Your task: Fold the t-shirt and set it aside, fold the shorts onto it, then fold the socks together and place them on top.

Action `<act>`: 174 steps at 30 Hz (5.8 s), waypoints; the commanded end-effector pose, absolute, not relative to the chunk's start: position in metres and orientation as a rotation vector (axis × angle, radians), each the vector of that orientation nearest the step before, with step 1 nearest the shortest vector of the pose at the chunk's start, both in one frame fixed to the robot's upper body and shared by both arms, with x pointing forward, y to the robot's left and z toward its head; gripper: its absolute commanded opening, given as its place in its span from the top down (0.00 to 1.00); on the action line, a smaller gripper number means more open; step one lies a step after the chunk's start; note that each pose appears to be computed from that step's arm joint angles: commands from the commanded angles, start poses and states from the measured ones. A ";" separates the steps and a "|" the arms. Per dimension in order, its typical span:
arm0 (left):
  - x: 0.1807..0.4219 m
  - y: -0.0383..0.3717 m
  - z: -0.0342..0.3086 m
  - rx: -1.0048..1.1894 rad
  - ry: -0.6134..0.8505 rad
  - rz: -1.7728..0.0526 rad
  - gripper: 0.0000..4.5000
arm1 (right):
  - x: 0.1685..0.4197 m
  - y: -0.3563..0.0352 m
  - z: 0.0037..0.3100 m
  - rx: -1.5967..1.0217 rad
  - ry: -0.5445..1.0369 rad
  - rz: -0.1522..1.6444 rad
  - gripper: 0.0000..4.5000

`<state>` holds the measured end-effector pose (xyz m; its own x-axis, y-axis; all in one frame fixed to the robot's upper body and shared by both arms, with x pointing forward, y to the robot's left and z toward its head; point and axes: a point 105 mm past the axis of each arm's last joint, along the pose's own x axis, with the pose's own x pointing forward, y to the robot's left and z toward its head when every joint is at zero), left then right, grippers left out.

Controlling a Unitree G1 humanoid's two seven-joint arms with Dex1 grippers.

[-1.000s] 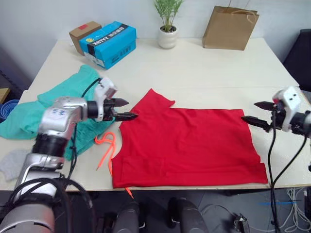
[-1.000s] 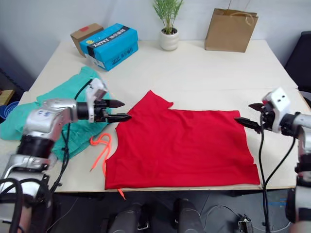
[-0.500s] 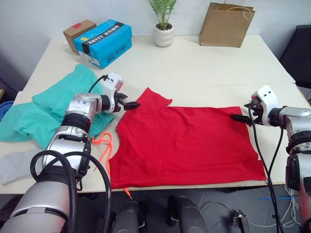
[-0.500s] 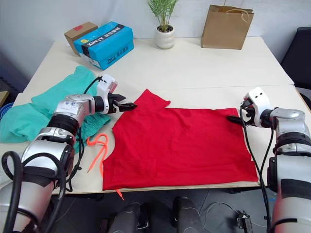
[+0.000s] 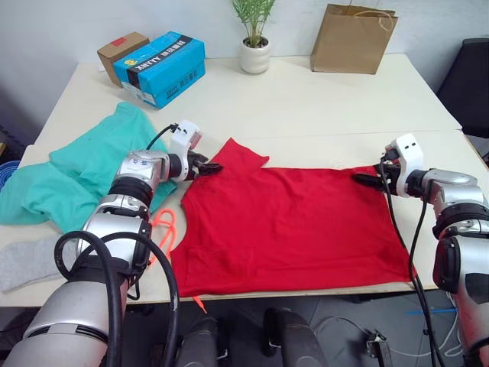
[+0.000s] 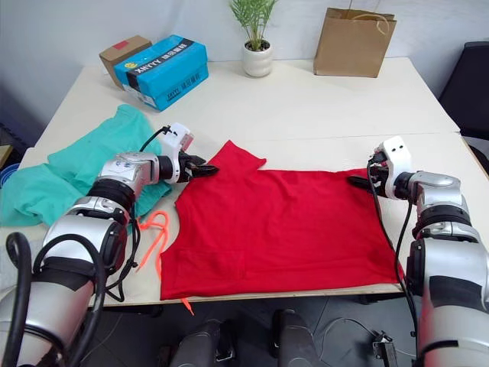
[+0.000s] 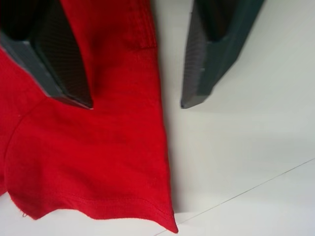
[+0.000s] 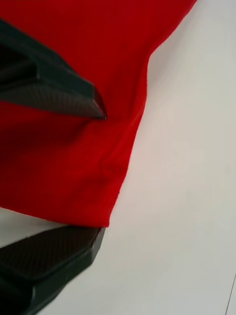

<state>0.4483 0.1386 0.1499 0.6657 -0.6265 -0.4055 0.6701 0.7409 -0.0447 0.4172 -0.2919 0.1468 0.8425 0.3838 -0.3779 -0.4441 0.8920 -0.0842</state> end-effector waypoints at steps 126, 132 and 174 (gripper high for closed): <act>0.354 0.128 0.178 0.331 -0.073 -1.404 1.00 | 0.299 -0.259 0.171 -0.445 -0.028 0.774 0.00; 0.334 0.134 0.169 0.460 -0.133 -1.423 1.00 | 0.295 -0.260 0.169 -0.436 -0.018 0.763 0.00; 0.275 0.178 0.187 0.107 0.109 -1.388 0.06 | 0.307 -0.307 0.162 -0.461 0.278 0.807 0.00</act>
